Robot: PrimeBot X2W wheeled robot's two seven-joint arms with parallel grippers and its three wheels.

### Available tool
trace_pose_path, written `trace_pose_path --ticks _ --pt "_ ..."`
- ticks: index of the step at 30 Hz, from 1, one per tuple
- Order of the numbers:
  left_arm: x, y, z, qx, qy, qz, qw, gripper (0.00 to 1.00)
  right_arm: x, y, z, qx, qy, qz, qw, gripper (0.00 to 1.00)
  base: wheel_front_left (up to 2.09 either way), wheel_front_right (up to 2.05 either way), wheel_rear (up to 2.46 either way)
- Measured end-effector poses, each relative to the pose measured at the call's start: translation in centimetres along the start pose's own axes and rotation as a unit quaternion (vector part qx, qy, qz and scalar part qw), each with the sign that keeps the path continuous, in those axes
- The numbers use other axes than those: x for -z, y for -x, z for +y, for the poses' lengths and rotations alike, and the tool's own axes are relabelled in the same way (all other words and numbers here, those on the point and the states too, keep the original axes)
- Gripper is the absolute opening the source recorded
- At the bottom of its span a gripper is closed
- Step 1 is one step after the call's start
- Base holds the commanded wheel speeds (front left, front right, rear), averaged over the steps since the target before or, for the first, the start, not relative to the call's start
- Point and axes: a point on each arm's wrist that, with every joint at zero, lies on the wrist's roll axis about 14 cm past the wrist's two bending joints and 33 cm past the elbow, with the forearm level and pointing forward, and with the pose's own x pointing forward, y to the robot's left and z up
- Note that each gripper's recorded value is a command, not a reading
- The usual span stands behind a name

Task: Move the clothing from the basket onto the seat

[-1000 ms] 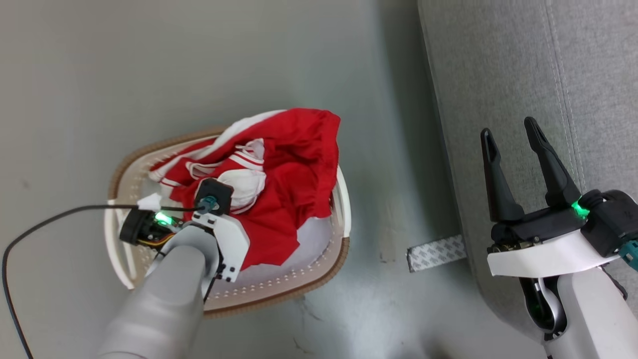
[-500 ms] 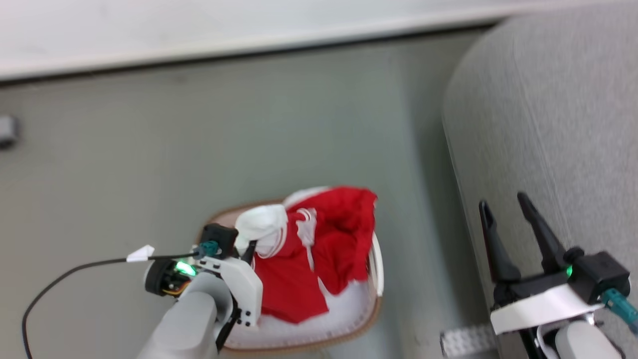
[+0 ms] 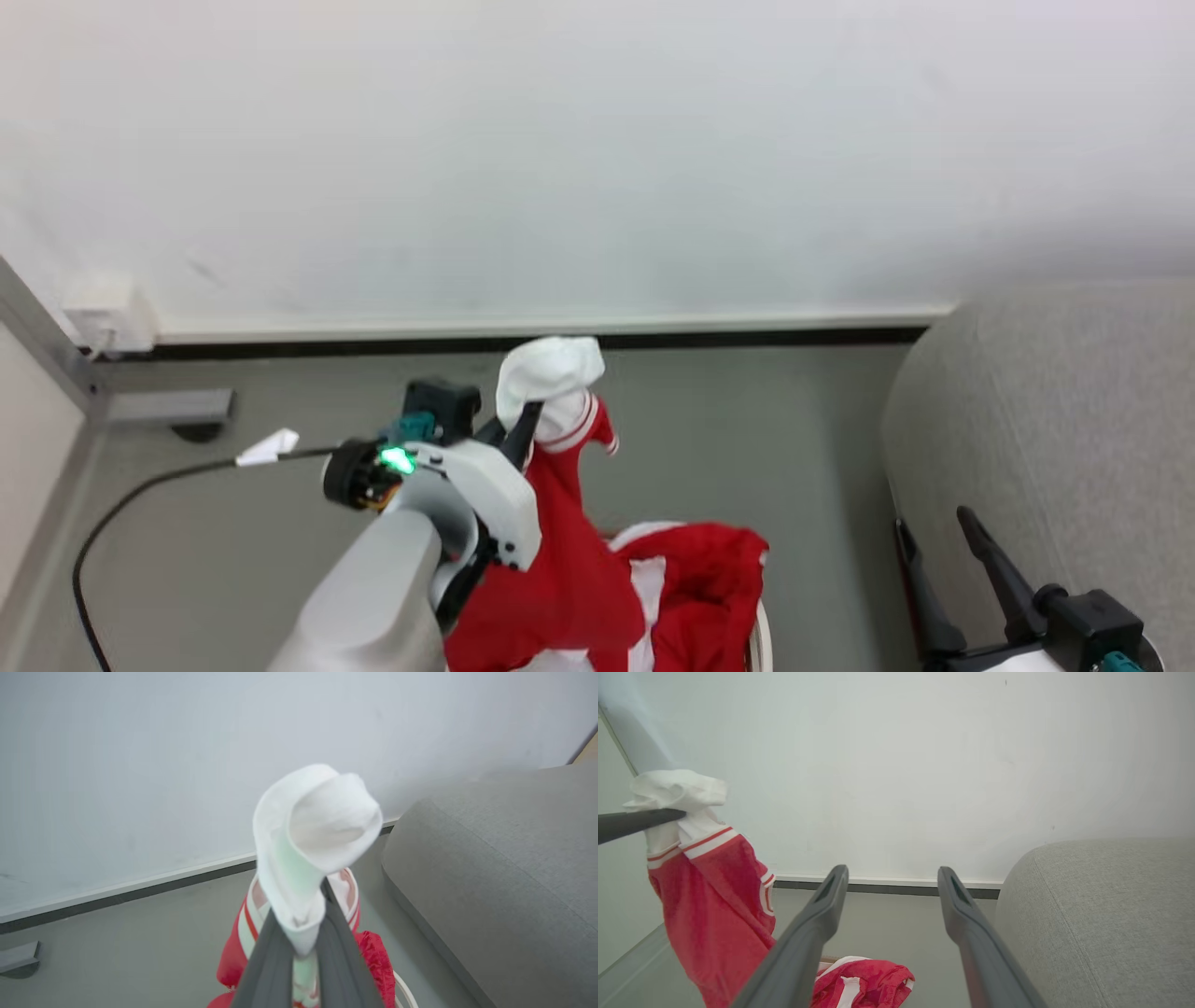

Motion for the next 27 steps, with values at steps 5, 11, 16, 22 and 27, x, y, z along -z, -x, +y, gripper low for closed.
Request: trace_pose_path --ticks 5,11,16,22,27 --pt "-7.1 1.6 0.4 -0.003 -0.010 -0.079 0.997 0.00 -1.4 0.8 1.5 -0.018 0.005 -0.021 1.000 1.00 0.00 0.00 0.00" --pt "-14.1 3.0 -0.6 0.012 -0.029 -0.146 0.989 0.00 -2.1 1.6 1.8 -0.023 0.011 -0.030 0.999 1.00 0.00 0.00 0.00" --pt "-18.4 4.3 -1.8 0.027 -0.043 -0.185 0.981 0.00 -2.8 2.2 1.3 -0.020 0.018 -0.039 0.999 1.00 0.00 0.00 0.00" --pt "-20.5 5.3 -3.3 0.041 -0.052 -0.201 0.977 0.00 -3.2 2.9 1.3 -0.028 0.031 -0.043 0.998 1.00 0.00 0.00 0.00" --pt "-19.5 5.4 -4.1 0.051 -0.043 -0.187 0.980 0.00 -3.7 2.9 3.9 -0.081 0.032 -0.048 0.995 1.00 0.00 0.00 0.00"
